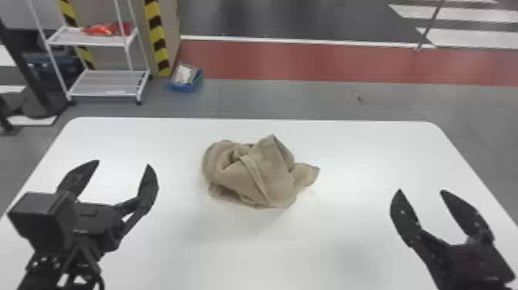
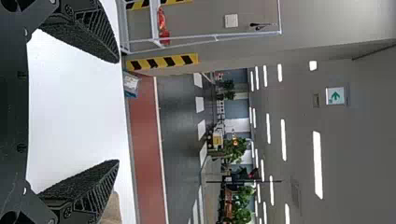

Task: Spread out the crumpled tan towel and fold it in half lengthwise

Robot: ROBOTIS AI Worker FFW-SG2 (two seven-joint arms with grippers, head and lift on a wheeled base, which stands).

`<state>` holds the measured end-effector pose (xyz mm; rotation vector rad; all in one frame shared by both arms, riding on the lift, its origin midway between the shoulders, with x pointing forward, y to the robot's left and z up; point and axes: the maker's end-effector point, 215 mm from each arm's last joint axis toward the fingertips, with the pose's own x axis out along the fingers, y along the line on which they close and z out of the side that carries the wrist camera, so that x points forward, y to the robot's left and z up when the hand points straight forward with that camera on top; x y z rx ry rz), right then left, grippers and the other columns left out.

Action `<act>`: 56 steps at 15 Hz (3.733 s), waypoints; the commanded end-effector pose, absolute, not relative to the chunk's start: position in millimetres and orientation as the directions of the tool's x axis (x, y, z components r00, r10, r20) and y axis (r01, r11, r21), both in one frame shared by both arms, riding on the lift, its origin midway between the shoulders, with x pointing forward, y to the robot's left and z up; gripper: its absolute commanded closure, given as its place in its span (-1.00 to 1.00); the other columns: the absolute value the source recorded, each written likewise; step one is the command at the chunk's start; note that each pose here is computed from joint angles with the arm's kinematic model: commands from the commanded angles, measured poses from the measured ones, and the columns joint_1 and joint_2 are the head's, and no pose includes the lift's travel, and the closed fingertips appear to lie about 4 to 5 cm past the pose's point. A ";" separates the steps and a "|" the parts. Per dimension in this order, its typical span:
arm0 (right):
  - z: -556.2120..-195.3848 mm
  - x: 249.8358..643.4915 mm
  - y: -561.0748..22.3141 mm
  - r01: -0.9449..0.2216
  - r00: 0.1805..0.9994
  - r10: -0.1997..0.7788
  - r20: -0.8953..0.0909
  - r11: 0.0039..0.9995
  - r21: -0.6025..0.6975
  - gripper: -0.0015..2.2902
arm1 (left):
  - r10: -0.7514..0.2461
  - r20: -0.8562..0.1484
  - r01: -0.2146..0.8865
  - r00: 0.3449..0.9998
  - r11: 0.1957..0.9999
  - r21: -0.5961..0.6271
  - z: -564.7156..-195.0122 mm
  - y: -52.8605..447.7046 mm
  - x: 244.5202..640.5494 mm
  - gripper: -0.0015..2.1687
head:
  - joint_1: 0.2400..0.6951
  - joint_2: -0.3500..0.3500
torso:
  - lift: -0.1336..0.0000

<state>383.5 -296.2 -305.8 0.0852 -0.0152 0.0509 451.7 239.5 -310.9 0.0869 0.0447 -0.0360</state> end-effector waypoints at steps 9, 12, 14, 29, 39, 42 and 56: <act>-370.7 440.9 -337.9 -0.013 0.991 0.017 -0.134 0.999 0.031 -0.83 | -0.166 -0.242 0.179 0.956 0.983 0.035 -364.7 103.6 442.5 -0.83 | 1.00 -0.62 | -0.85; -389.0 452.2 -328.5 -0.068 0.981 0.075 -0.177 0.997 0.041 -0.76 | -0.161 -0.239 0.175 0.958 0.984 0.037 -367.4 86.4 445.0 -0.80 | 1.00 -0.81 | -0.85; -387.2 454.2 -289.2 -0.214 0.960 0.225 -0.165 0.973 0.080 -0.75 | -0.159 -0.220 0.172 0.962 0.984 0.041 -367.8 87.3 450.0 -0.80 | 1.00 -0.84 | -0.85; -426.1 480.3 -65.2 -0.661 0.709 0.622 -0.333 0.751 -0.003 -0.38 | -0.018 -0.095 0.022 0.995 0.999 0.044 -337.6 173.2 465.2 -0.81 | 1.00 0.26 | -0.85; -295.5 461.1 -59.5 -0.729 0.682 0.719 -0.135 0.684 -0.036 0.76 | 0.007 -0.031 -0.006 1.000 1.000 0.022 -318.7 190.7 463.9 -0.81 | 1.00 0.46 | -0.85; -231.0 461.6 -59.5 -0.725 0.688 0.725 -0.033 0.686 -0.057 0.76 | 0.027 -0.031 -0.026 0.999 0.999 0.025 -318.5 203.1 462.4 -0.81 | 1.00 0.46 | -0.85; -295.2 411.0 -392.9 -0.225 0.967 0.240 -0.080 0.961 0.160 0.76 | 0.039 -0.011 -0.039 0.999 0.999 0.018 -323.6 208.8 468.7 -0.81 | 1.00 -0.45 | -0.85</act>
